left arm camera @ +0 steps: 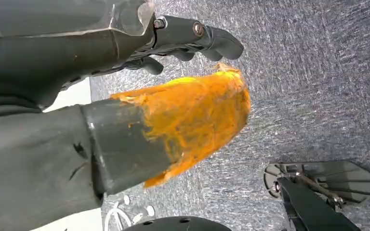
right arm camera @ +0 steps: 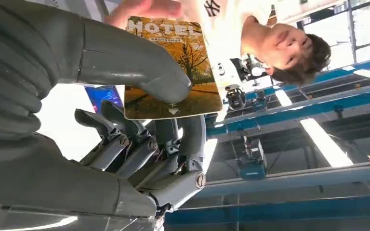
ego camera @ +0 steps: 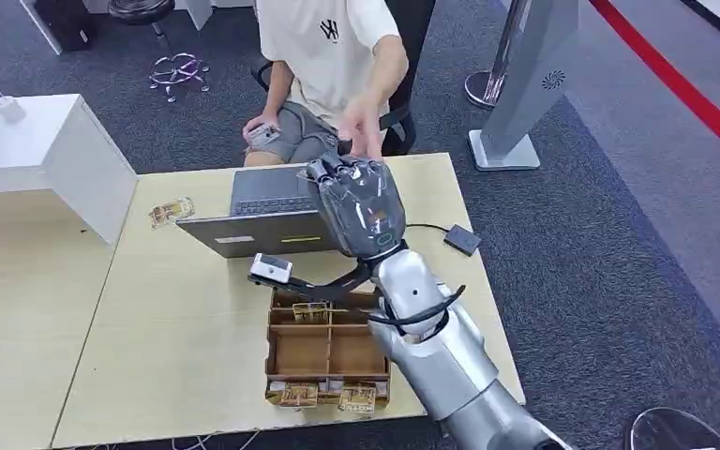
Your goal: Pass the card to the sensor for recognition and then transmit it.
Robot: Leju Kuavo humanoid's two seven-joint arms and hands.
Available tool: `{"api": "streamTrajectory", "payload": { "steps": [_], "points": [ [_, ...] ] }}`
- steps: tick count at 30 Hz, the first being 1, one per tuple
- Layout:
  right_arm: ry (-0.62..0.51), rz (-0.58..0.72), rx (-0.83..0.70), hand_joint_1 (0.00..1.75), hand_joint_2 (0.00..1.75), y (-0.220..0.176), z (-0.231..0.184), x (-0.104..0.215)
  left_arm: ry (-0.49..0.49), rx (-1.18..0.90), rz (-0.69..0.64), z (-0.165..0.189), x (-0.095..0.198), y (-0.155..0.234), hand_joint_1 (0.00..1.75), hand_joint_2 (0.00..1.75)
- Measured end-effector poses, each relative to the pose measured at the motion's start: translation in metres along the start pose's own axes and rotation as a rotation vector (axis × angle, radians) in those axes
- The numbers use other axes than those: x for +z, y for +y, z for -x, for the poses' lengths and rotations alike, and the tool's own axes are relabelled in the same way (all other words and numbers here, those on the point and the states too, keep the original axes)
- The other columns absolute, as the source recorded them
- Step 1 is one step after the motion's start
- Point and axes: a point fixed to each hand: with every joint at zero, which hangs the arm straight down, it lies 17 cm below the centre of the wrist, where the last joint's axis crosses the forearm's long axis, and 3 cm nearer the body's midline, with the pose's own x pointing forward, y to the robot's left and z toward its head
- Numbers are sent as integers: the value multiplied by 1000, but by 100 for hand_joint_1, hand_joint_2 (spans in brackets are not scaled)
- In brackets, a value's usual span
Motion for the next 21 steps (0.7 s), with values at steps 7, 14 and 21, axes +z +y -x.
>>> {"api": "streamTrajectory", "payload": {
  "steps": [7,14,21],
  "points": [
    [12,-10,11,93,175,4,4,1,-1,-5,3,-1,0,-2,0,0],
    [29,-21,16,0,0,7,8,5,-4,-15,2,-1,0,-2,0,0],
    [6,21,-55,0,0,-12,-1,11,-4,-14,-3,-2,0,-1,0,0]
  ]
}}
